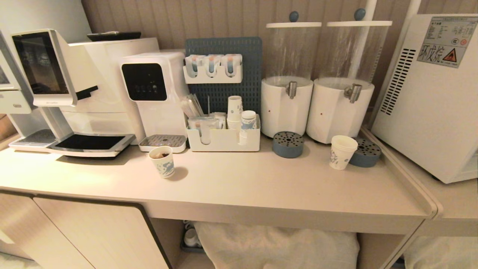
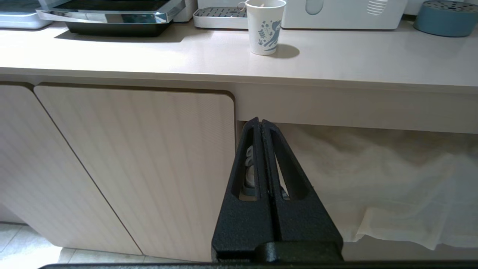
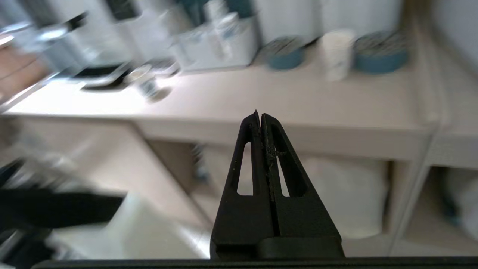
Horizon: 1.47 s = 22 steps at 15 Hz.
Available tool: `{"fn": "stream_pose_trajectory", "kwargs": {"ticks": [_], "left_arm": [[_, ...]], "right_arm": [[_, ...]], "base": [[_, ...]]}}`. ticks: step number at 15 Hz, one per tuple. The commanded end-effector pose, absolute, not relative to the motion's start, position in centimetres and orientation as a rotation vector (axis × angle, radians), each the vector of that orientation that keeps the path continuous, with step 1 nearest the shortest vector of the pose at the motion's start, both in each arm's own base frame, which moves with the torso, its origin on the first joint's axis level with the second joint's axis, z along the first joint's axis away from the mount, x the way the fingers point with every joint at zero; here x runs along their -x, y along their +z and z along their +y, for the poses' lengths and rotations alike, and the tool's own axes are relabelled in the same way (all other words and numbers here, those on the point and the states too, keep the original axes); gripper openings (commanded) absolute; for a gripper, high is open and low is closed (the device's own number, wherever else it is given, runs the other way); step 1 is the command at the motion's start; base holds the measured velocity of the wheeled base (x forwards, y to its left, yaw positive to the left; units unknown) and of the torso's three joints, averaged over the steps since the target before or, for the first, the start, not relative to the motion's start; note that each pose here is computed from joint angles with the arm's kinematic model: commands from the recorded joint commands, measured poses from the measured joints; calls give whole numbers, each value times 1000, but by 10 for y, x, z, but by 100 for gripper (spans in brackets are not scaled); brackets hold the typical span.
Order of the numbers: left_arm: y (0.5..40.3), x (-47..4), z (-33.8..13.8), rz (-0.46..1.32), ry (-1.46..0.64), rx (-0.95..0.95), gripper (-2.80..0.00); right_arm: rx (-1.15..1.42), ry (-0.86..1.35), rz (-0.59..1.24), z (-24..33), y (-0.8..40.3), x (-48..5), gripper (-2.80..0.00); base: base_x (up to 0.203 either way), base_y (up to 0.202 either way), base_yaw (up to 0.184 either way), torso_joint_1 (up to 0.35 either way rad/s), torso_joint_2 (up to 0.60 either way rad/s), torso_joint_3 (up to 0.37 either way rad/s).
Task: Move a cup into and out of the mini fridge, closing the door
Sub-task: Close the freezer door
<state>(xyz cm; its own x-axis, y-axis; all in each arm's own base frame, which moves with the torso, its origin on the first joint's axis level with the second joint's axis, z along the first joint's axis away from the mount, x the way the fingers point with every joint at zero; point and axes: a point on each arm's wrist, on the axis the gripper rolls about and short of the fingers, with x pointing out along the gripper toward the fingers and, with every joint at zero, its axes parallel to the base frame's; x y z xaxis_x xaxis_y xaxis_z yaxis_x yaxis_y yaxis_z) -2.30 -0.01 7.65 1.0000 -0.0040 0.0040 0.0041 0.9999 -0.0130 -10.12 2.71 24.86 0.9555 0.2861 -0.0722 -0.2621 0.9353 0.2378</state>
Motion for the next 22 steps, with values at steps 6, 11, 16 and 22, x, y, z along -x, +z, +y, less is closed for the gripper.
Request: {"fn": "stream_pose_trajectory", "kwargs": {"ticks": [6,11,16,22], "left_arm": [[76,23,0,-6,-5,14,-280],[76,23,0,-6,-5,14,-280],[76,23,0,-8,-5,14,-280],[76,23,0,-6,-5,14,-280]], "right_arm": [[-208,420,172,20,229,88,-280],[-168,487,155,9,205,94,-280],[-125,183,-59,3,152,63,-280],[9,7,19,0,75,23,-280]], "base": [[0,0,0,0,0,0],[0,0,0,0,0,0],[0,0,0,0,0,0],[0,0,0,0,0,0]]}}
